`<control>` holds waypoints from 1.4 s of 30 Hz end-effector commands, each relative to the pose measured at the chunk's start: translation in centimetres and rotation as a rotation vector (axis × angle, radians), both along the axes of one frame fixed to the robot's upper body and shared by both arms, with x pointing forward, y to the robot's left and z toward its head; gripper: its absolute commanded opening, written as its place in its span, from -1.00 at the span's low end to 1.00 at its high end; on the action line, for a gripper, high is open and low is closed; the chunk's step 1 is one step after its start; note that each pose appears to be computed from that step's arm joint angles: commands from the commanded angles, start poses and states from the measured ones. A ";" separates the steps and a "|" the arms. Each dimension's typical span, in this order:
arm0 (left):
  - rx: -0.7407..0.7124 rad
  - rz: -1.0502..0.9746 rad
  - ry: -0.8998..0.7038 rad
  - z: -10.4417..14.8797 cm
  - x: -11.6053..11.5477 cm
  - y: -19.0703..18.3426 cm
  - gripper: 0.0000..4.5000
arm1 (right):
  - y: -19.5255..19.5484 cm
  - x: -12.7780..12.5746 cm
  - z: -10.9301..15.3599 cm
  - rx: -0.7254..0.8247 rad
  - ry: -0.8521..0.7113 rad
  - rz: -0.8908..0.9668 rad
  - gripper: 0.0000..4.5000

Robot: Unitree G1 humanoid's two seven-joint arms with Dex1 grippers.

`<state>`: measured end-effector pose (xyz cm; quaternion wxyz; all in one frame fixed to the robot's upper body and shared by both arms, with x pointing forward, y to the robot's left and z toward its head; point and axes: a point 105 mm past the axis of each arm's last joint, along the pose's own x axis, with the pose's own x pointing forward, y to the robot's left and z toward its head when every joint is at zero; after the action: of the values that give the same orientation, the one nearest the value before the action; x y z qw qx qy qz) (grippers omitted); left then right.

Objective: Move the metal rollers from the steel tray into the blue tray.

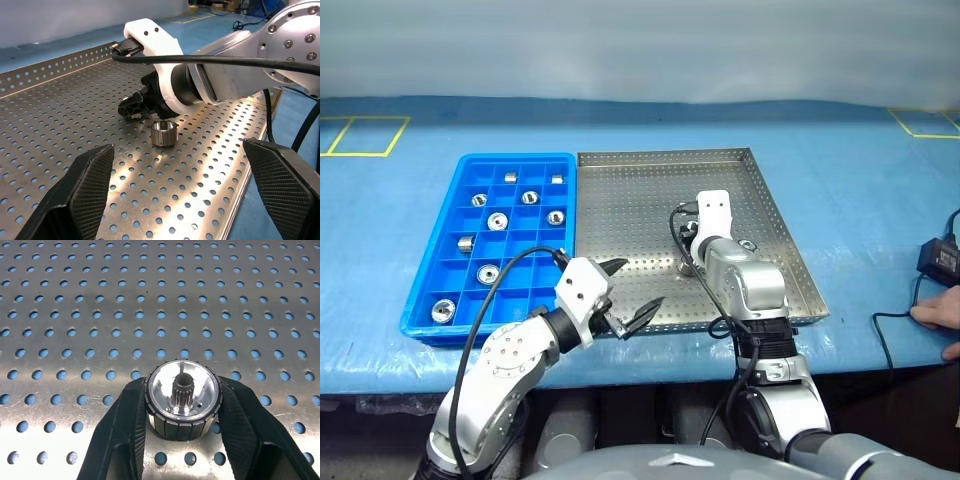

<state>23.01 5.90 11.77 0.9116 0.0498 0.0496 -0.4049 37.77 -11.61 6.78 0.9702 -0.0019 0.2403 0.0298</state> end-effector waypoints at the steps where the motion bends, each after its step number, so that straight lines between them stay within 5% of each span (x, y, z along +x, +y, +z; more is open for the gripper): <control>1: -0.018 0.080 -0.059 0.9 0.7 0.5 1.00 | 0.4 1.0 3.1 0.024 -0.118 0.000 -0.25; 7: -0.055 0.382 -0.120 2.4 2.6 3.8 1.00 | 5.7 1.6 8.3 0.057 -0.310 0.221 -0.25; 14: -0.152 0.700 -0.184 4.3 2.1 8.8 1.00 | 12.2 0.3 10.7 0.102 -0.389 0.510 -0.25; 27: -0.117 0.914 -0.182 4.0 -0.9 11.5 1.00 | 17.3 -0.4 8.3 0.136 -0.351 0.696 -0.25; 42: -0.116 0.854 -0.164 3.8 -0.5 10.4 1.00 | 15.9 0.2 5.4 0.121 -0.269 0.639 -0.25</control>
<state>22.68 16.56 14.38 0.9998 0.0061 -0.0058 0.0184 37.76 4.36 10.70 0.9280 -0.0342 0.1231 0.3501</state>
